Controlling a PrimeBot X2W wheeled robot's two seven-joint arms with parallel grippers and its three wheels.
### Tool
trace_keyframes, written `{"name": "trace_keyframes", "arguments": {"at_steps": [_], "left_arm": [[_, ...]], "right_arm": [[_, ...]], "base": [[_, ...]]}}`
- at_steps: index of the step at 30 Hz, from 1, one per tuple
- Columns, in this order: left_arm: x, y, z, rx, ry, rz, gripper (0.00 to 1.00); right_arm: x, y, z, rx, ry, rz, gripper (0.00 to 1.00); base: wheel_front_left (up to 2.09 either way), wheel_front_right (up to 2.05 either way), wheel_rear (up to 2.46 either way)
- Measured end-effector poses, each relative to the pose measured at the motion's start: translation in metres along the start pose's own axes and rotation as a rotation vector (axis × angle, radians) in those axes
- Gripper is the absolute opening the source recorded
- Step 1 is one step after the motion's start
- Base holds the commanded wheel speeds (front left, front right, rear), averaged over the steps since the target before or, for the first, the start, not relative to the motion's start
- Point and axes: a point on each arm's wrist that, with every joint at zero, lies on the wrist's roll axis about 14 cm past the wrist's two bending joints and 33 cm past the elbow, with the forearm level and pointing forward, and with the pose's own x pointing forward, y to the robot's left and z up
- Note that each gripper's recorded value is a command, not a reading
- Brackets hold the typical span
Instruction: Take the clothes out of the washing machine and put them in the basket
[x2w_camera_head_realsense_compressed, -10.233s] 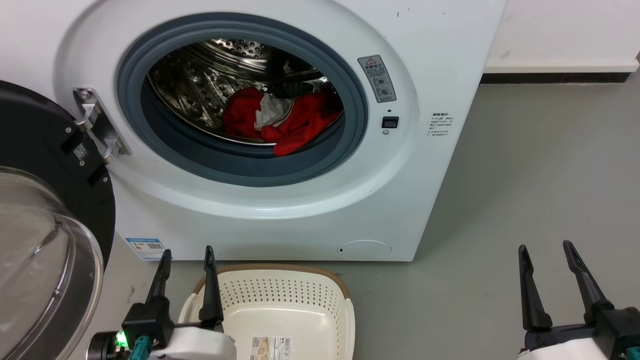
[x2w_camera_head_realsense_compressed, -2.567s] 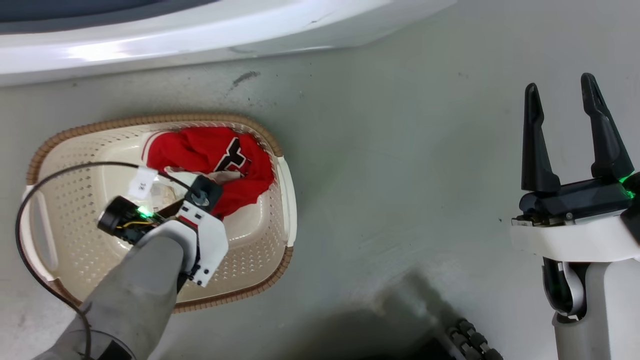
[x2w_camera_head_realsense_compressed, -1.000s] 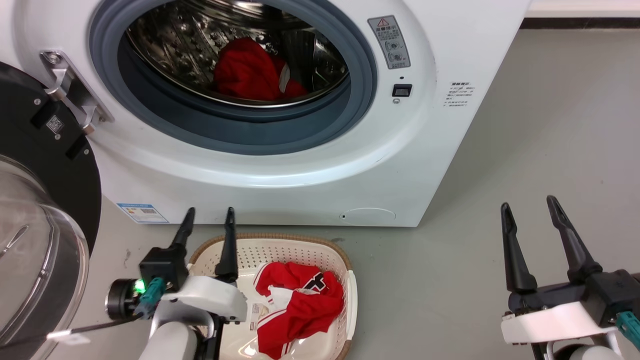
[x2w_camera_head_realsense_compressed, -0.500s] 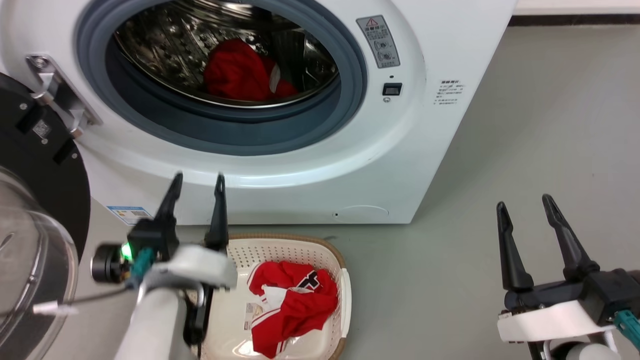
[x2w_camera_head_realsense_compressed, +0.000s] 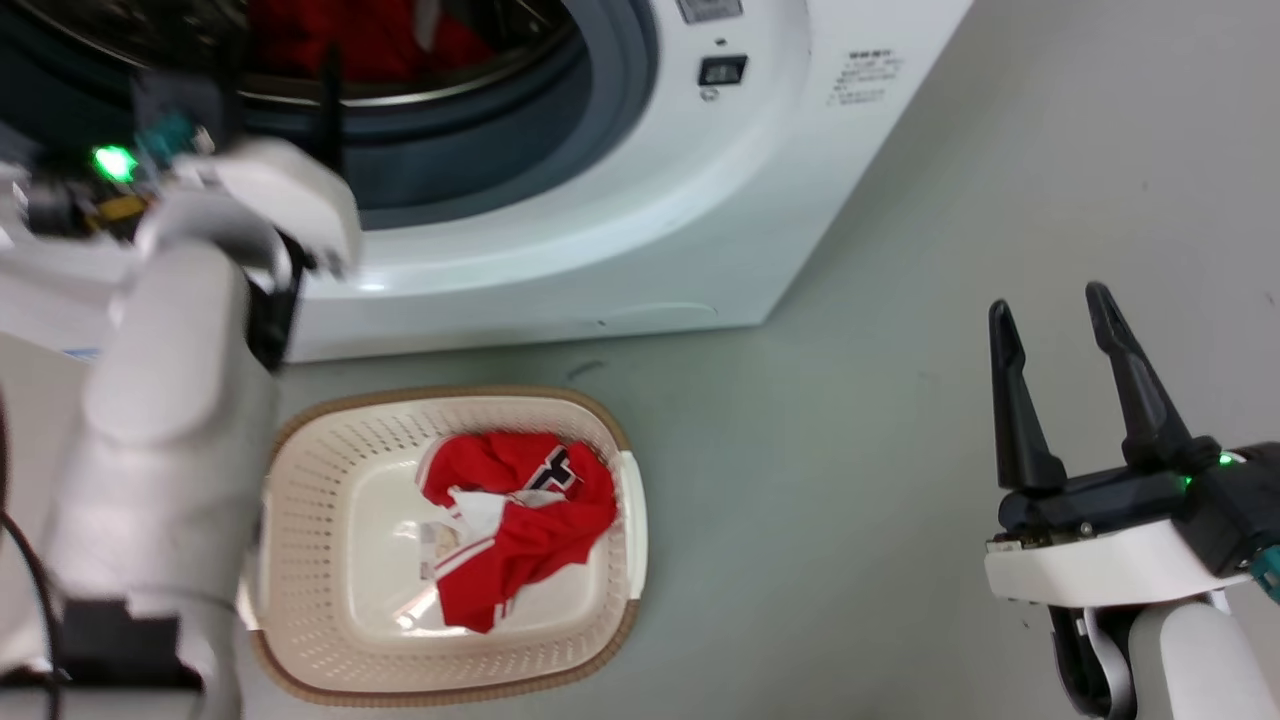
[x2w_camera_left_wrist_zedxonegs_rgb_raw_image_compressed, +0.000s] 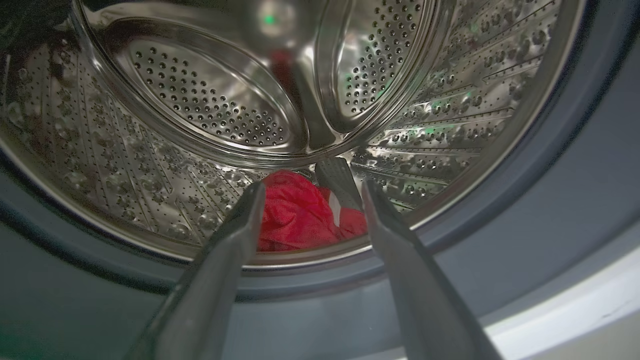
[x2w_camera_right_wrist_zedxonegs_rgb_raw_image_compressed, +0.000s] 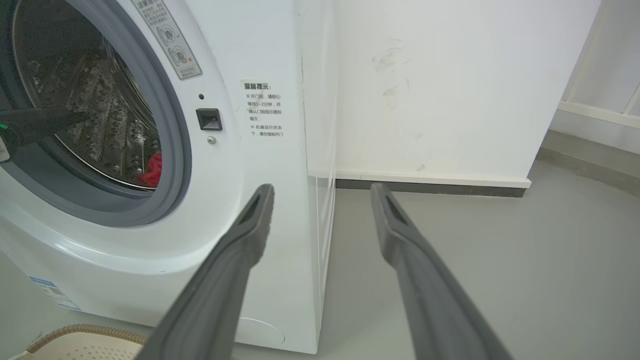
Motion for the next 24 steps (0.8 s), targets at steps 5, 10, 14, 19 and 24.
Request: {"name": "trace_keyframes", "arguments": {"at_steps": [5, 10, 14, 19, 24], "left_arm": [[0.05, 0.005, -0.013, 0.047, 0.094, -0.02, 1.0], [0.087, 0.003, -0.037, 0.063, 0.211, -0.04, 1.0], [0.113, 0.012, -0.05, 0.087, 0.284, -0.031, 1.0], [0.134, 0.014, -0.077, 0.072, 0.429, -0.027, 1.0], [0.146, 0.02, -0.102, 0.061, 0.566, -0.015, 1.0]], "right_arm": [[0.006, -0.015, -0.016, 0.003, 0.035, -0.038, 1.0], [0.008, -0.026, -0.03, 0.009, 0.069, -0.07, 1.0], [0.011, -0.035, -0.039, 0.005, 0.087, -0.091, 1.0], [0.009, -0.047, -0.052, 0.005, 0.122, -0.126, 1.0], [0.004, -0.054, -0.063, 0.001, 0.159, -0.147, 1.0]], "base": [[0.0, 0.0, 0.0], [0.0, 0.0, 0.0], [0.0, 0.0, 0.0], [0.0, 0.0, 0.0], [0.0, 0.0, 0.0]]}}
